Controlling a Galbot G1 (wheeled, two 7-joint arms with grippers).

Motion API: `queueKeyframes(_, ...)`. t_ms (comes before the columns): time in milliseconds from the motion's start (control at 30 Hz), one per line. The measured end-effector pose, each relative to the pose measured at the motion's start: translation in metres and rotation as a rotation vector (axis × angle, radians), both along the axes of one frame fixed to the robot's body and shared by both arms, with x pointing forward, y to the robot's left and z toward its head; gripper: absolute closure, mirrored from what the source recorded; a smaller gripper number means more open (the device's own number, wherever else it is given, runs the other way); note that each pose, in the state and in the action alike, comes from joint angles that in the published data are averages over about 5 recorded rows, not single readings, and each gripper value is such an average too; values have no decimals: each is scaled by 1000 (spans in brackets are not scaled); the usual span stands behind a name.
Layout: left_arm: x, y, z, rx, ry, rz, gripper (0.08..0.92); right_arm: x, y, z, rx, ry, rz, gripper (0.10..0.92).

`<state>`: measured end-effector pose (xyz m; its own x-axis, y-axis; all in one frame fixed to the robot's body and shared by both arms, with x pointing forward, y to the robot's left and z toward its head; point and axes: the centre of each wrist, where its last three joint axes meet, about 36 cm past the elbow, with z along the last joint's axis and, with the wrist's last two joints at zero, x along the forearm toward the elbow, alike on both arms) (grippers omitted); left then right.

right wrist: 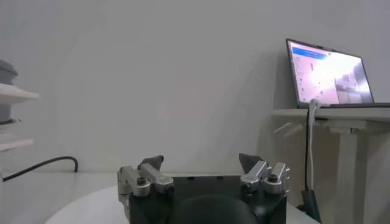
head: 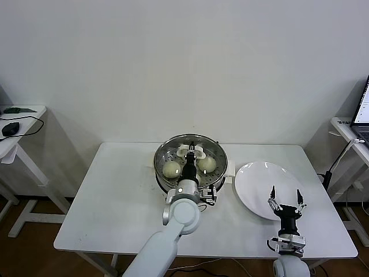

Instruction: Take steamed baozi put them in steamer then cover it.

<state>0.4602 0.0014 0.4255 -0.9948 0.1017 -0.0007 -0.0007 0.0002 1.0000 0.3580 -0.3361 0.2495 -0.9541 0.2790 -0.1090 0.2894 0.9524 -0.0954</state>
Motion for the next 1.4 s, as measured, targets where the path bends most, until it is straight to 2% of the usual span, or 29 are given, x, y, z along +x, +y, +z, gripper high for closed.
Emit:
queueKeyframes(500,1,2,-5,-1,9,8,809,1,1,0,2,-3,0,200)
queueKeyframes(600,1,2,-5,-5,11,8,787,1,1,0,2,-3,0,200)
queueKeyframes(1167,-16,10,3,-33,-11,7,325,2,1,2,-3,-10,6,200)
queueKeyframes(1400,-37,28,8,-64,4,4,209,4,0,7,-16,-17,16,200)
